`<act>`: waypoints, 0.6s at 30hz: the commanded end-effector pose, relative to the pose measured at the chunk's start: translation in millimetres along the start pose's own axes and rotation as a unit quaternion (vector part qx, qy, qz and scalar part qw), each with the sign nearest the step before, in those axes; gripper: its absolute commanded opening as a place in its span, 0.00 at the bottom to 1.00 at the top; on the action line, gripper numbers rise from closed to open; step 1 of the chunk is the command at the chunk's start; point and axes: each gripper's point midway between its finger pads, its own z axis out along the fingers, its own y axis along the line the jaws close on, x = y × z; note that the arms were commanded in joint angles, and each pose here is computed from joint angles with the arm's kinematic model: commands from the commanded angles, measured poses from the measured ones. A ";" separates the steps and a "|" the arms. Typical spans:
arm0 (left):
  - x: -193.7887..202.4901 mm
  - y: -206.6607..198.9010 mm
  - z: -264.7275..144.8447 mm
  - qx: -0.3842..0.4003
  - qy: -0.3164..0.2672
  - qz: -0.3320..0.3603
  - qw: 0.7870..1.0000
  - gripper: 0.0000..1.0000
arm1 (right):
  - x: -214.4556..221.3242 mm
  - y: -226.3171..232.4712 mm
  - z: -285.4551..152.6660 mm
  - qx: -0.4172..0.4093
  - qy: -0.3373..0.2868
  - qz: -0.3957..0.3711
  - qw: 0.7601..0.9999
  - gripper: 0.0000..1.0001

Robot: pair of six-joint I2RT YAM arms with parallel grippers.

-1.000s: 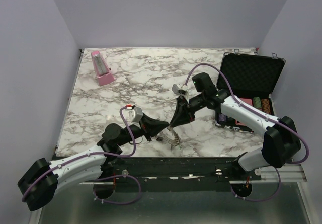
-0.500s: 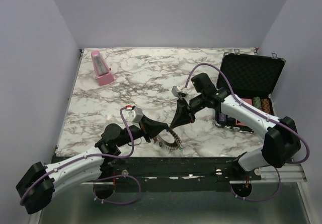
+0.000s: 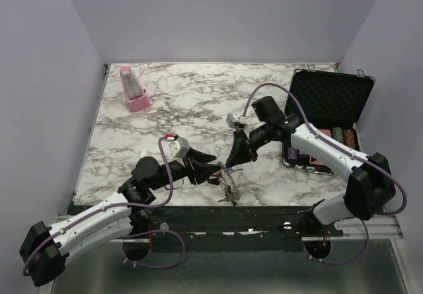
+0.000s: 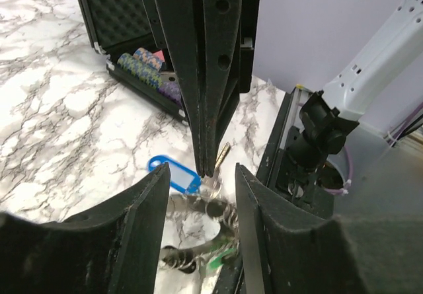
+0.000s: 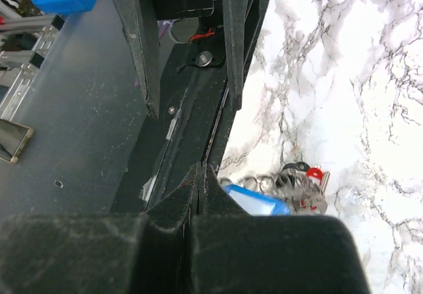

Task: Put the keys on the keyring

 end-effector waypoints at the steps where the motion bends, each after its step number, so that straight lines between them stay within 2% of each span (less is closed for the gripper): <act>1: 3.7 3.1 -3.7 -0.010 0.031 0.029 0.999 0.53 | -5.3 -3.7 -1.1 0.010 0.003 -0.005 1.000 0.01; 6: 22.2 12.3 -13.3 -0.028 0.064 0.046 0.997 0.52 | -0.9 -10.8 0.1 0.023 0.007 0.009 1.000 0.01; 11: 34.4 16.6 -15.4 -0.036 0.049 0.018 0.998 0.52 | 10.5 -27.9 -3.2 0.065 0.033 0.022 0.997 0.03; 15: 43.2 27.2 -13.2 -0.065 0.055 -0.008 0.996 0.53 | 15.3 -42.8 -21.1 0.106 0.034 0.029 0.993 0.19; 18: 49.4 32.9 -10.3 -0.080 0.066 -0.024 0.994 0.54 | 24.7 -56.2 -41.5 0.138 0.041 0.035 0.989 0.27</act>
